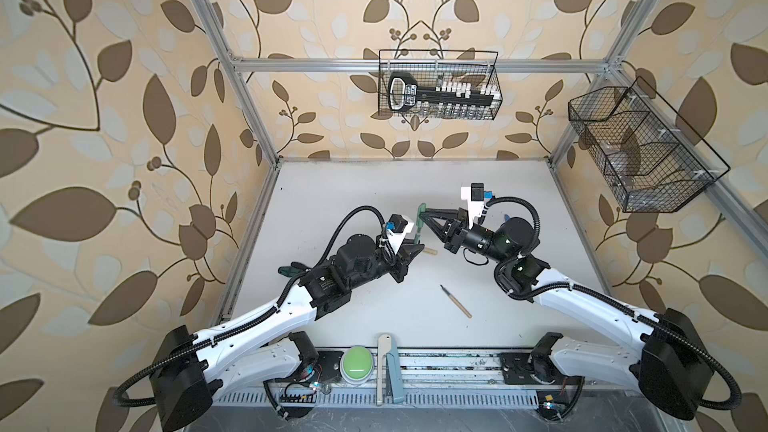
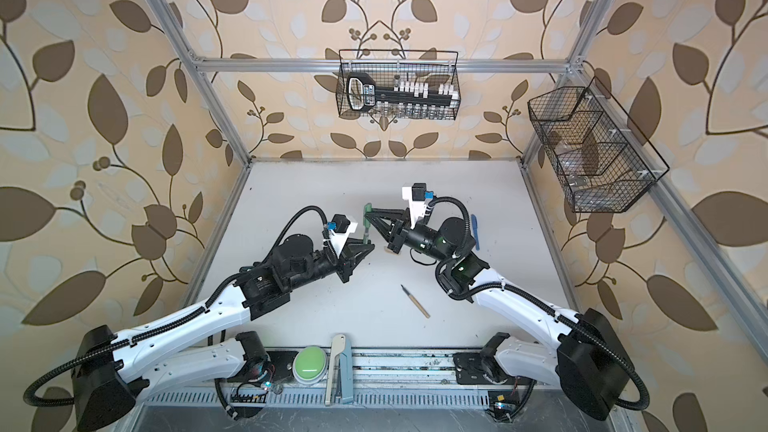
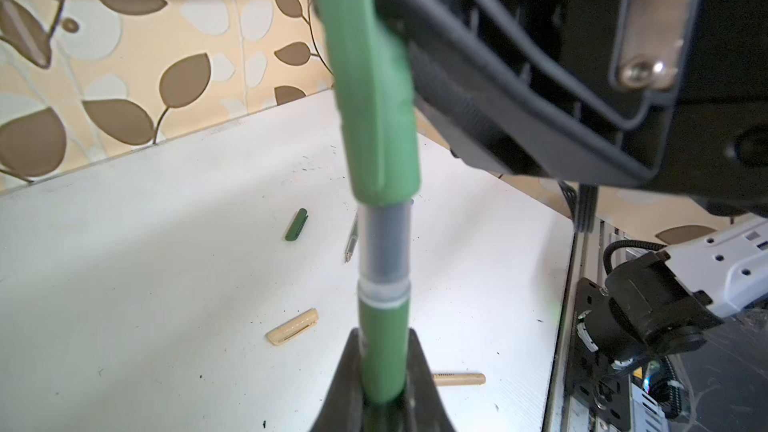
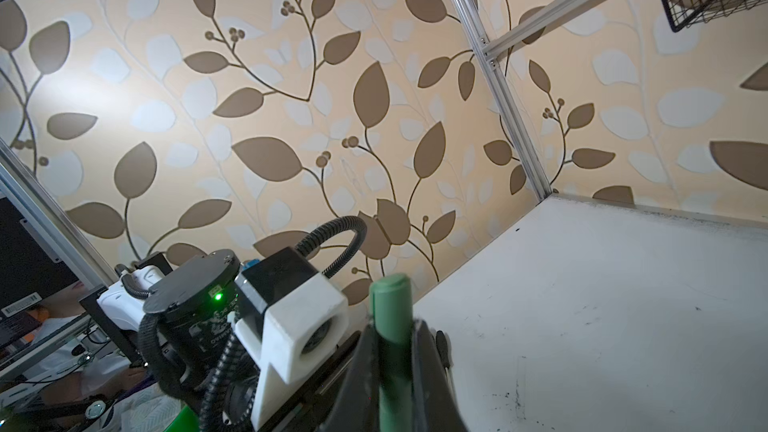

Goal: Insert the pens into the pen caps
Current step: 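Lower the green cap over the nib and push it down with the right gripper, then open the right gripper and draw it back from the cap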

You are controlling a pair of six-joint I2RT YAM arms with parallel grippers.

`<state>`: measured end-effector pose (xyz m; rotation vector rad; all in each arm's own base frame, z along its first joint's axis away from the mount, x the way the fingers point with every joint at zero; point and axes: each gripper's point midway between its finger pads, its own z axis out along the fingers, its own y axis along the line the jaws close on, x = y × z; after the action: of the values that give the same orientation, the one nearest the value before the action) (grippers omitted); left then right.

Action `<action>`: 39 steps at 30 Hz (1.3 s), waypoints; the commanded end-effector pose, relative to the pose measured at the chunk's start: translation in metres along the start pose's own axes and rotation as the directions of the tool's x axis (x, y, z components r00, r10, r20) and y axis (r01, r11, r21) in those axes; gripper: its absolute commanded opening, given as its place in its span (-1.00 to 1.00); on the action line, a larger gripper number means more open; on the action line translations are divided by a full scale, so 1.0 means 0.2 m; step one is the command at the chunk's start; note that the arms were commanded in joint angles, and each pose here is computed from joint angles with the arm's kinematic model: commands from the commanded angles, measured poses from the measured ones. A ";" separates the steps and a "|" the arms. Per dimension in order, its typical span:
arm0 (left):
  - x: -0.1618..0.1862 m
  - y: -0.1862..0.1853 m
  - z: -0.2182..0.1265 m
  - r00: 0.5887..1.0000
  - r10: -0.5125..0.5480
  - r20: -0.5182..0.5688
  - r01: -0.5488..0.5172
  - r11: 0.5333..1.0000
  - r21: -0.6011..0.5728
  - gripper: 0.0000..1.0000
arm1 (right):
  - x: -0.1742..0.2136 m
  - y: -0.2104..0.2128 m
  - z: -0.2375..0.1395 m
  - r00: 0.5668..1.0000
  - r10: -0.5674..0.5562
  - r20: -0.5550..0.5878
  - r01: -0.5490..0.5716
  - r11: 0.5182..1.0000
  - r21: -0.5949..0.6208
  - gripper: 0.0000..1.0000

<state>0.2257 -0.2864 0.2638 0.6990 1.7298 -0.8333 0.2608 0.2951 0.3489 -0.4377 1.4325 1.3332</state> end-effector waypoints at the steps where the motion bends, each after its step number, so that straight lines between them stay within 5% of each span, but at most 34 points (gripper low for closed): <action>1: -0.28 -0.06 -0.06 0.986 0.051 0.161 -0.055 0.998 0.020 -0.92 | 0.07 -0.02 -0.02 0.999 0.012 -0.033 -0.012 1.000 0.015 -0.77; 7: -0.27 -0.04 -0.05 0.987 0.058 0.151 -0.059 0.998 -0.001 -0.91 | 0.07 0.01 -0.04 0.999 -0.022 -0.044 0.022 1.000 -0.004 -0.64; 18: -0.24 0.00 -0.04 0.990 0.066 0.126 -0.061 0.997 -0.044 -0.90 | 0.08 0.09 -0.18 0.975 -0.157 -0.160 0.166 0.985 0.047 0.04; 29: -0.18 0.02 -0.01 0.993 0.066 0.093 -0.061 0.997 -0.055 -0.99 | -0.10 -0.07 -0.26 0.991 -0.035 -0.131 0.056 0.985 0.162 0.14; 39: -0.17 -0.02 -0.01 0.996 0.043 0.075 -0.043 0.999 -0.008 -0.99 | -0.11 0.05 -0.11 0.977 -0.077 -0.200 0.076 0.997 -0.008 0.12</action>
<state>0.2364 -0.2851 0.2779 0.6818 1.6931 -0.7705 0.2625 0.2636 0.3465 -0.5515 1.6294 1.2244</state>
